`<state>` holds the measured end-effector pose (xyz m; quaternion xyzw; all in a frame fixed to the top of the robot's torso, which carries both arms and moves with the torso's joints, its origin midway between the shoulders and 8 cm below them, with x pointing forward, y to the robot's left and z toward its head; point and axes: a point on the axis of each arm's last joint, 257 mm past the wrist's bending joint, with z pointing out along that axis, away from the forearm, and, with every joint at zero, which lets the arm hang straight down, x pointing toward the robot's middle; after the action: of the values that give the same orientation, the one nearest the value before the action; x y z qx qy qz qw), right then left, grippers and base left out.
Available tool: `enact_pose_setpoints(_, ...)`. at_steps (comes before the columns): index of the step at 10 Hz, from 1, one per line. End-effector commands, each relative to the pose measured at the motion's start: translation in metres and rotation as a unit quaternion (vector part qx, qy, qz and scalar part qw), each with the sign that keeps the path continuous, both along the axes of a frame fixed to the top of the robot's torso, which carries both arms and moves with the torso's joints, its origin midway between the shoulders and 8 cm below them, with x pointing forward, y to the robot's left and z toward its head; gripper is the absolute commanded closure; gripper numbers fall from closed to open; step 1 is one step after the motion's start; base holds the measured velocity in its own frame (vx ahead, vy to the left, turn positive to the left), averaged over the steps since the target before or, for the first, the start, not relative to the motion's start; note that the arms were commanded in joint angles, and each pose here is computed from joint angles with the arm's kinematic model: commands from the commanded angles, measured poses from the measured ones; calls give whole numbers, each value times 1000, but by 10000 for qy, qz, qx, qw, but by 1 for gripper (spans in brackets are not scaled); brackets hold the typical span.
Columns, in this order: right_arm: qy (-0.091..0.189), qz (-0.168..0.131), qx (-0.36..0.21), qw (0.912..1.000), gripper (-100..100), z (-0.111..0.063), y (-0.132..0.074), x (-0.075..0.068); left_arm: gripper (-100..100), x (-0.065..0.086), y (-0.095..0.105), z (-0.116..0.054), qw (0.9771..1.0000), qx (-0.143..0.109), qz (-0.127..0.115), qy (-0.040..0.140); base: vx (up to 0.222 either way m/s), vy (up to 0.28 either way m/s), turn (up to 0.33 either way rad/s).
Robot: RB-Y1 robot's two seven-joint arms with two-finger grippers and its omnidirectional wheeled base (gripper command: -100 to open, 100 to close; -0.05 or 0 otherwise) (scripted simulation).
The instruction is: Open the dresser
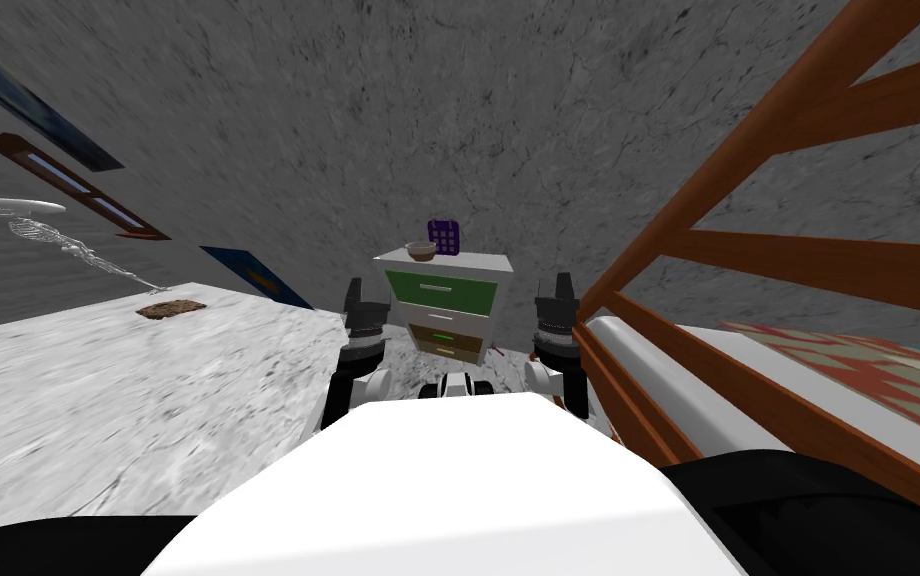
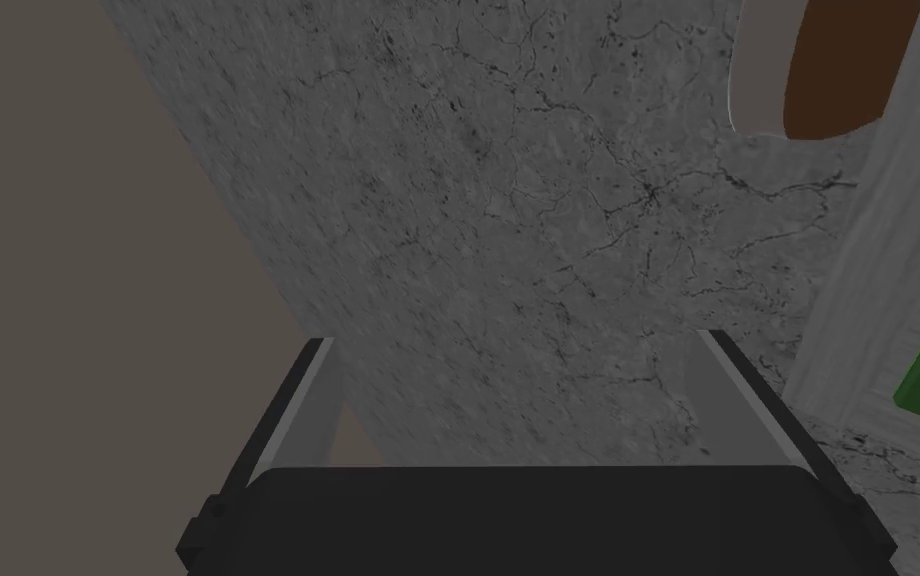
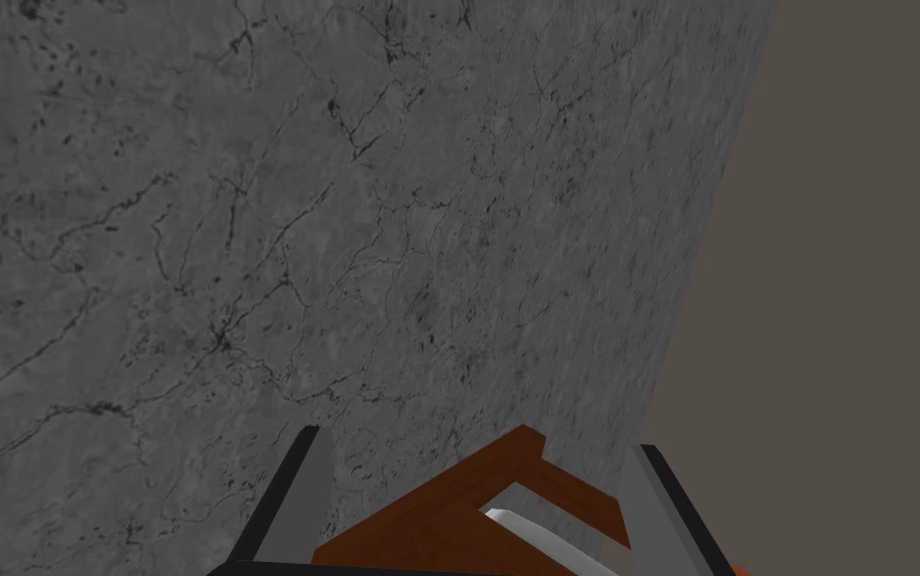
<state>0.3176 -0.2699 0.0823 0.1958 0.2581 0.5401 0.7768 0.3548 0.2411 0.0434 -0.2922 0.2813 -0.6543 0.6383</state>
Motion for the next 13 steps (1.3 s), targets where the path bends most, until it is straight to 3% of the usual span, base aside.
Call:
enact_pose_setpoints(1,1,0,0,10000,0,0,0,0,-100,10,-8,-12,9993,222,-138,270,23,22,-55)
enact_pose_setpoints(8,1,0,0,10000,0,0,0,0,-100,33,-16,-41,9953,323,-252,872,23,19,-47)
enact_pose_setpoints(13,1,0,0,10000,0,0,0,0,-100,54,-20,-71,9887,184,-275,1463,27,28,-63)
